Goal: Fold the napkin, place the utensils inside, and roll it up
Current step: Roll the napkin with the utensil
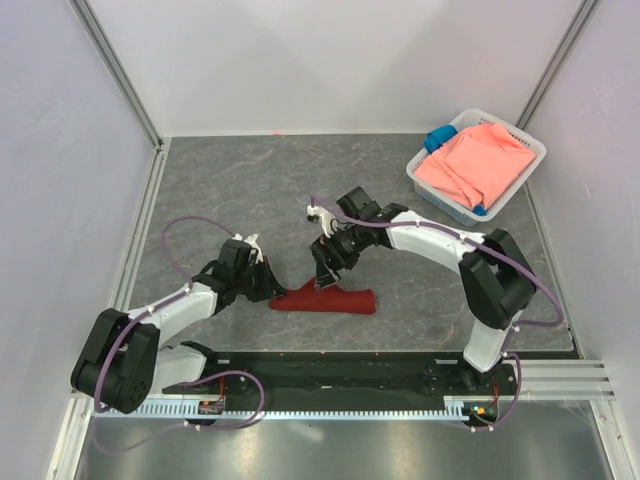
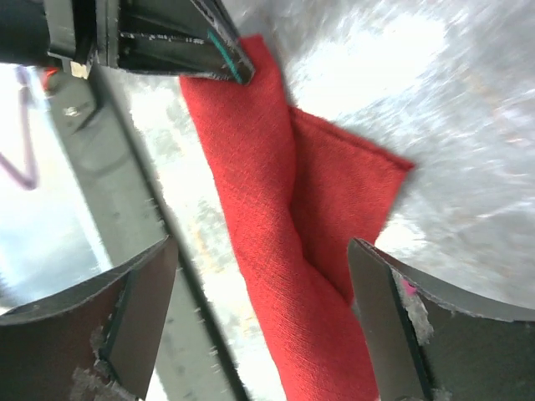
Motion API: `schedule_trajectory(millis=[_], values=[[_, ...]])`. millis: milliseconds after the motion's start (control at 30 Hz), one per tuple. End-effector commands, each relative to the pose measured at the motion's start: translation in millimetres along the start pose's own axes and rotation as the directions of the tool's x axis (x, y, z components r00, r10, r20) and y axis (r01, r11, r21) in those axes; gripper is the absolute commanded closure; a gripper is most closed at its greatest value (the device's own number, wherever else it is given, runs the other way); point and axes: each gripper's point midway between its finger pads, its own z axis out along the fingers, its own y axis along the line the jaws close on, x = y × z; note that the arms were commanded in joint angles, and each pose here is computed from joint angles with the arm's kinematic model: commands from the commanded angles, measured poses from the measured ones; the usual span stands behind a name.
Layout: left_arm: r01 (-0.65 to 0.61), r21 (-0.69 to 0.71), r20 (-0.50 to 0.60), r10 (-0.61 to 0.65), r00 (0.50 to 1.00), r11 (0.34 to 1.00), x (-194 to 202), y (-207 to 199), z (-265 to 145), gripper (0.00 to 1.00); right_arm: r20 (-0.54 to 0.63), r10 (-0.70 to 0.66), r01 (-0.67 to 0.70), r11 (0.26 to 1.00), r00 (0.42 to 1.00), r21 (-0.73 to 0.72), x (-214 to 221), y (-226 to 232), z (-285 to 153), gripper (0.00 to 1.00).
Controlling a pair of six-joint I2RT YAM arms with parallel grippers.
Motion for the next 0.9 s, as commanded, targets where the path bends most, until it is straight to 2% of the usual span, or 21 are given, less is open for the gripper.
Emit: schedule_trajectory(millis=[0,33,67,133,300,433,700,867], values=[[-0.027,-0.001,-0.025,0.027,0.999,1.0,-3.8,-2.9,0.7,0.98,0.052,-0.215,0.203,0.963,0.975,0.177,-13.9,-3.2,-5.4,0.08],[-0.022,-0.009,-0.041,0.022,0.999,1.0,-1.1,-1.5,0.4,0.98,0.027,-0.269,0.259,0.946,0.963,0.194,-7.2,8.2,1.0,0.07],[-0.021,-0.013,-0.043,0.021,0.999,1.0,-1.8,-1.2,0.2,0.98,0.004,-0.305,0.291,0.915,0.952,0.28,-7.2,-0.8,0.7,0.07],[-0.018,-0.021,-0.056,0.017,0.998,1.0,-1.9,-1.8,0.1,0.98,-0.033,-0.391,0.379,0.866,0.92,0.325,-1.2,9.1,8.7,0.06],[-0.018,-0.022,-0.067,0.016,0.998,1.0,-2.9,-3.2,0.2,0.98,-0.083,-0.459,0.449,0.79,0.884,0.417,5.0,5.5,15.6,0.06],[-0.015,-0.027,-0.076,0.013,0.997,1.0,-2.1,-2.7,0.8,0.98,-0.123,-0.485,0.492,0.784,0.866,0.378,15.5,10.6,28.1,0.05],[-0.023,-0.007,-0.071,0.022,0.997,1.0,-5.3,-8.0,-0.4,0.96,-0.175,-0.466,0.498,0.795,0.867,0.346,31.3,3.5,43.1,0.09],[-0.035,0.021,-0.055,0.036,0.998,0.999,-10.0,-14.6,-2.6,0.82,-0.214,-0.441,0.488,0.823,0.871,0.29,42.9,2.9,53.4,0.21]])
